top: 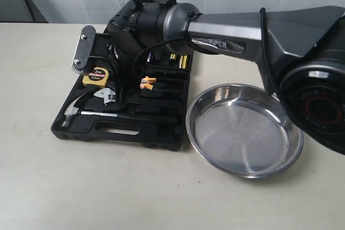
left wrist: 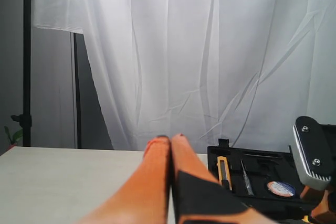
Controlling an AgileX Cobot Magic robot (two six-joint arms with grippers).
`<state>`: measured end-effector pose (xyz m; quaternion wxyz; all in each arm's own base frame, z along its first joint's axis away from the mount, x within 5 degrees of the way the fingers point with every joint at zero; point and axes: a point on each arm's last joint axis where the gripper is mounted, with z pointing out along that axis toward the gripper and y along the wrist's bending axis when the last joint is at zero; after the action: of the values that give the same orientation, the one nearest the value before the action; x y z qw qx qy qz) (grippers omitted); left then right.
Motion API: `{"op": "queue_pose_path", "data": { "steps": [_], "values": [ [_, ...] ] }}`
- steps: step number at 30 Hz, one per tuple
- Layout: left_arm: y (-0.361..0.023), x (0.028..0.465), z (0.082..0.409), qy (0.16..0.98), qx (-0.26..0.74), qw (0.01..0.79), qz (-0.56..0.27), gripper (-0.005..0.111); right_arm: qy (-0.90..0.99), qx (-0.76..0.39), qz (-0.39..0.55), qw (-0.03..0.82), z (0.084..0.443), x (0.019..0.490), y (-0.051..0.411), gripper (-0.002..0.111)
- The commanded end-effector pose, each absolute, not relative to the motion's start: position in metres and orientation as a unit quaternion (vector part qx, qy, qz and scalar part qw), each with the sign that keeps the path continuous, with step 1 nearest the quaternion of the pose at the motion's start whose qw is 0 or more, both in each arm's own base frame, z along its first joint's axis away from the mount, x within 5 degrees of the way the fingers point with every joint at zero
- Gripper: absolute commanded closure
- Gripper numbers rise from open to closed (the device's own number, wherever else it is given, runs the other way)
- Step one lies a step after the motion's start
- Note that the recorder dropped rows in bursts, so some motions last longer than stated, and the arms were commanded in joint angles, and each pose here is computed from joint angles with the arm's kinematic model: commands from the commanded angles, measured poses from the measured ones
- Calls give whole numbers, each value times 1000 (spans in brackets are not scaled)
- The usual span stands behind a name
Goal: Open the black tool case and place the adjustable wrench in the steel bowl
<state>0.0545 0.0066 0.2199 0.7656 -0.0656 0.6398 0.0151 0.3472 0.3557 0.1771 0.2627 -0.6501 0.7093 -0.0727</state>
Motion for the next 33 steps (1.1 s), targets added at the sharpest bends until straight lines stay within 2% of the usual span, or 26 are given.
{"op": "queue_pose_path", "data": {
  "steps": [1,27,29,32,33],
  "values": [
    [6,55,221,638,-63,767,12,106,711,-663,-65,224,162,345,354,73],
    [6,55,221,638,-63,767,12,106,706,-680,-54,189,105,347,360,74],
    [6,55,221,638,-63,767,12,106,704,-683,-59,184,99,347,360,82],
    [6,55,221,638,-63,767,12,106,700,-686,-63,187,97,348,360,109],
    [6,55,221,638,-63,767,12,106,700,-686,-63,189,97,349,360,108]
  ]
}}
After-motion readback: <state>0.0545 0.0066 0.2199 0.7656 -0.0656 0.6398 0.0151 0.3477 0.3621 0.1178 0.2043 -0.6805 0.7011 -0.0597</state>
